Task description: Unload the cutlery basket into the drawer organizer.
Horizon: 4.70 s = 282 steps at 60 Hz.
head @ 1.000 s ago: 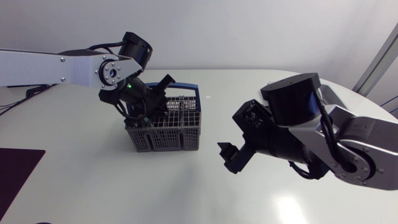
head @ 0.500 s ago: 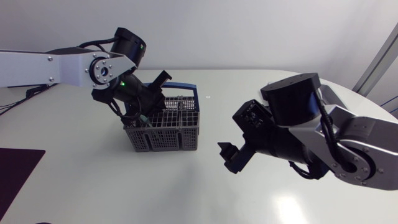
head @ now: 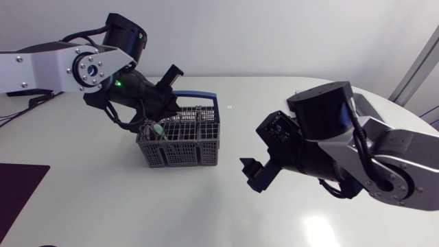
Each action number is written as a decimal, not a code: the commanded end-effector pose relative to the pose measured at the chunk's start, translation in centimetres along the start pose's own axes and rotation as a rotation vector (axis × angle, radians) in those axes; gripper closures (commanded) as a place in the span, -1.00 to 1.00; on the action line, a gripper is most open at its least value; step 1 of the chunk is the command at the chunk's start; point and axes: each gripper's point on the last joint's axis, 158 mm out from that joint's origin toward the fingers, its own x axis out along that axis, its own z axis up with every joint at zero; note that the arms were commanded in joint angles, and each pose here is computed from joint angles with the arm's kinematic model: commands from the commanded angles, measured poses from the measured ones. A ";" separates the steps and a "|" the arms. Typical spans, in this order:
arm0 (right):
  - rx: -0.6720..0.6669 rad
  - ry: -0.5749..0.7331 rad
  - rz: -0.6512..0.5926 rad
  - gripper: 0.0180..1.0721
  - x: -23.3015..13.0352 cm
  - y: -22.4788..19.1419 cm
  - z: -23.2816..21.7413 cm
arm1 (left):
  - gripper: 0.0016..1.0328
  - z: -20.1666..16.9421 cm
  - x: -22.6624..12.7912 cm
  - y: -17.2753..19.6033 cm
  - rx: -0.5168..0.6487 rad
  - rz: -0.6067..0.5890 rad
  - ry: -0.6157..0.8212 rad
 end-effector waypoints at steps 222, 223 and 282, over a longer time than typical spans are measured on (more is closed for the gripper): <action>-0.141 -0.106 0.643 0.89 -6.3 14.1 0.9 | -0.84 -21.1 -16.1 -3.9 0.498 -0.332 0.735; -0.140 -0.104 0.639 0.89 -6.3 14.0 0.9 | -0.86 -20.5 -16.1 -4.1 0.488 -0.336 0.719; -0.006 0.076 0.076 0.89 -6.1 -12.3 -12.3 | -0.91 -3.4 -11.2 4.1 0.321 0.055 0.243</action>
